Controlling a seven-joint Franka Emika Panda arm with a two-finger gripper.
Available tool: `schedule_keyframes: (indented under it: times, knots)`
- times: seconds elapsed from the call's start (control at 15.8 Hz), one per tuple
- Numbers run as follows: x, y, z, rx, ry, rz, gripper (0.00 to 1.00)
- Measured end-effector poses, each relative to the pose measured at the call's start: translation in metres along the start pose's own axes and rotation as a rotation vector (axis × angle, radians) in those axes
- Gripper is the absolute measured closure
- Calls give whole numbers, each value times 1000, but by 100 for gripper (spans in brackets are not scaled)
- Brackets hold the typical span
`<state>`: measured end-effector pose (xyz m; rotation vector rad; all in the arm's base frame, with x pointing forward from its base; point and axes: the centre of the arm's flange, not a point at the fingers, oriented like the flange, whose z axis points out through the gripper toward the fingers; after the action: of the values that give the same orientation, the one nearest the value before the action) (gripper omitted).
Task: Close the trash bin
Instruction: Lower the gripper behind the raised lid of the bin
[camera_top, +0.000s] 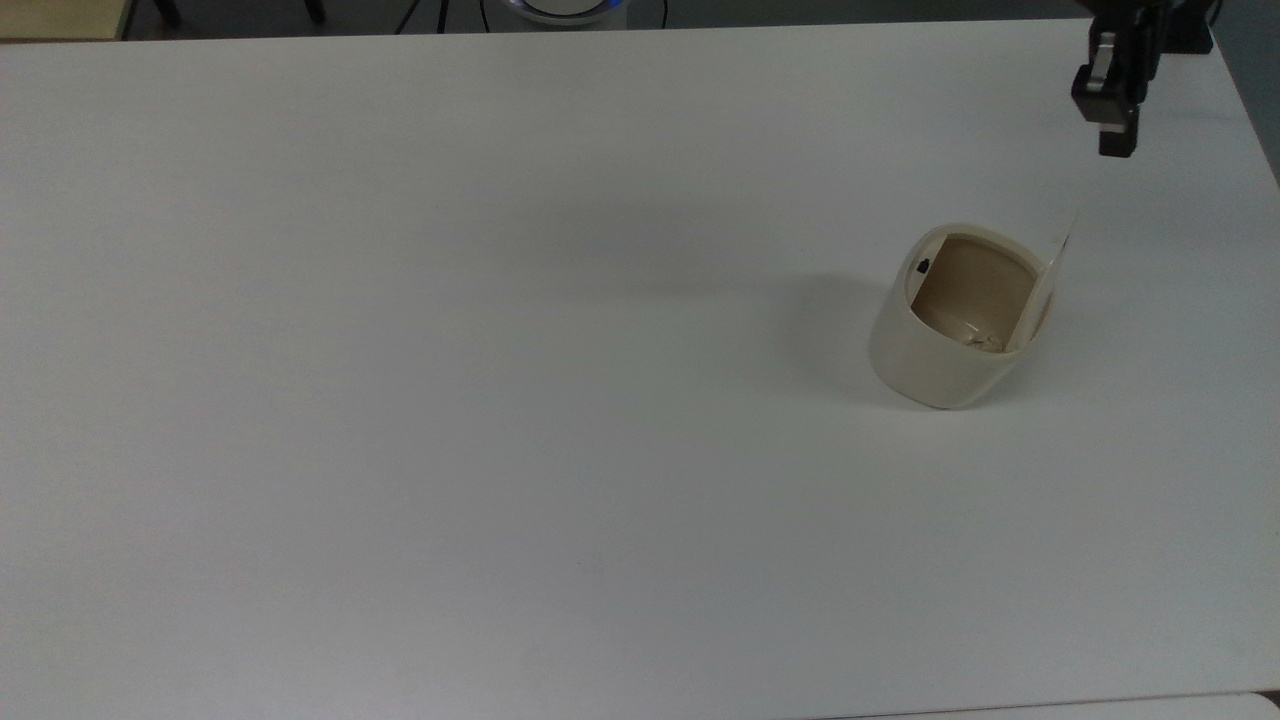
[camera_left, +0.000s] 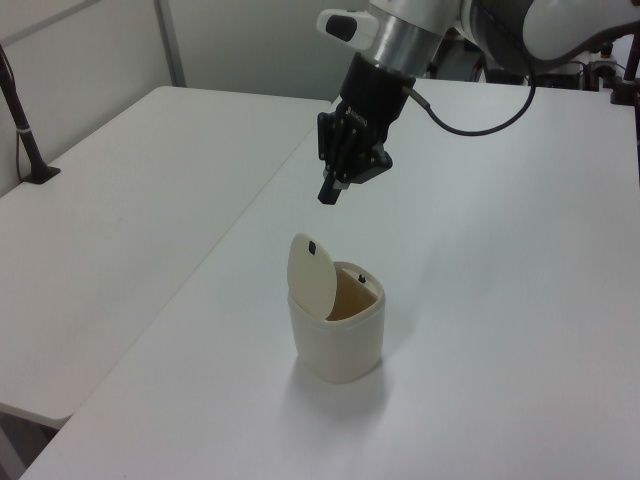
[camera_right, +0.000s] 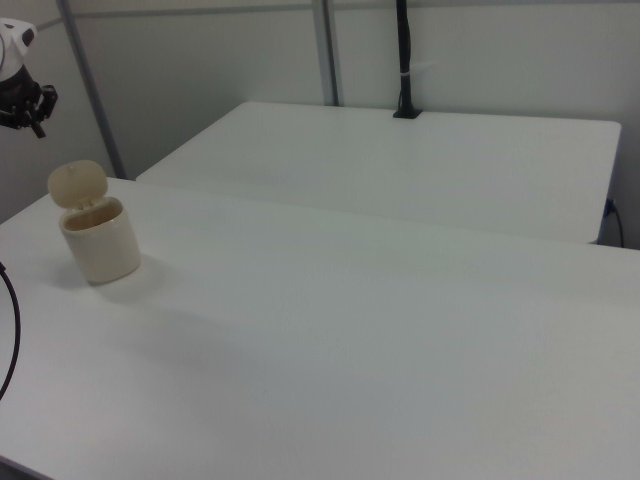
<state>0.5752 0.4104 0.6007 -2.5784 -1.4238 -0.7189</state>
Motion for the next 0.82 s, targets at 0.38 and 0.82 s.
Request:
schedule_keyframes:
  times: [0.38, 0.82]
  knots:
    - [6, 5, 46, -17, 41, 30, 99]
    - [2, 16, 83, -32, 44, 51, 99]
